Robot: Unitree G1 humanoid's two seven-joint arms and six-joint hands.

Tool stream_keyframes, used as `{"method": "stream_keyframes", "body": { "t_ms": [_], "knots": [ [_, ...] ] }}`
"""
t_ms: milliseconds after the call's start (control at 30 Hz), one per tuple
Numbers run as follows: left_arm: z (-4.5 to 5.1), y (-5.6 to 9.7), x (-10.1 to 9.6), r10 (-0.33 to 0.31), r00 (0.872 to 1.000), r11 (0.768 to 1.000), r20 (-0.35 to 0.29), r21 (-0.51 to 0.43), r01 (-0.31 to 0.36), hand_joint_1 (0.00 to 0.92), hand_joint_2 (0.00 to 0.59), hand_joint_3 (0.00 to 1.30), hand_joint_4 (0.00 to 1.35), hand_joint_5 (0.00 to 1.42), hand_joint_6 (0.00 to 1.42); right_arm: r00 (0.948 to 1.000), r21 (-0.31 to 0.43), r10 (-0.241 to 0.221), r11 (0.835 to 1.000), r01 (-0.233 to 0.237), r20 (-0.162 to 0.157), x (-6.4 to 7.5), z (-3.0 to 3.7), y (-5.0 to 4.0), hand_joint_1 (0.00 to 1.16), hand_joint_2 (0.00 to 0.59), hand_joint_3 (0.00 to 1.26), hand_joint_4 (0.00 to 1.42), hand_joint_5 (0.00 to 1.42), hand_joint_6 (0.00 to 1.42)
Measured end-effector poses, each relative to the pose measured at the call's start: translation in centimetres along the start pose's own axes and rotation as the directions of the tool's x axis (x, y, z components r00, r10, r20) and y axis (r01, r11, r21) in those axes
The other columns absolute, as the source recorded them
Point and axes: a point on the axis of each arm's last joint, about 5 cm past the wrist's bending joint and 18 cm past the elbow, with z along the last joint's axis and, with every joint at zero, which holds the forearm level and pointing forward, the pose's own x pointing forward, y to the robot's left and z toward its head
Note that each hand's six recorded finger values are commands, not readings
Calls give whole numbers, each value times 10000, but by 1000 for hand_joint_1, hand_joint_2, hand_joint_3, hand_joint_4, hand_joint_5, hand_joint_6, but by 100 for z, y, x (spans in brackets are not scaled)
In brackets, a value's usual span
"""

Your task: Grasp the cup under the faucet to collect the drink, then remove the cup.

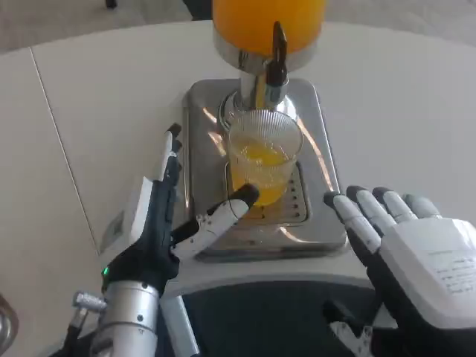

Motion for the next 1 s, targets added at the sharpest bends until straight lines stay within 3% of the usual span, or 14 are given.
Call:
{"method": "stream_keyframes", "body": {
  "t_ms": [133,300,667,1000],
  "knots": [
    [41,-57,57,83,9999,9998,111,-206,-80,210,49,0,0,170,362,10000,-311,67,9995,-65,65,-9,-5,4,625,423,43,0,0,0],
    [84,-111,159,313,9992,9991,260,-294,-306,266,46,0,0,172,366,9995,-585,236,9980,-246,-186,-20,-13,16,623,421,44,0,0,0],
    [133,-268,266,472,9946,9975,929,-576,-419,336,44,0,0,184,391,9976,-520,455,9975,-482,-524,-20,-27,17,625,425,65,0,0,0],
    [144,-345,379,361,9921,9960,1200,-850,-259,466,68,0,0,172,392,9936,-110,872,9960,-882,-714,-48,-66,30,625,417,104,0,0,0]
  ]
}}
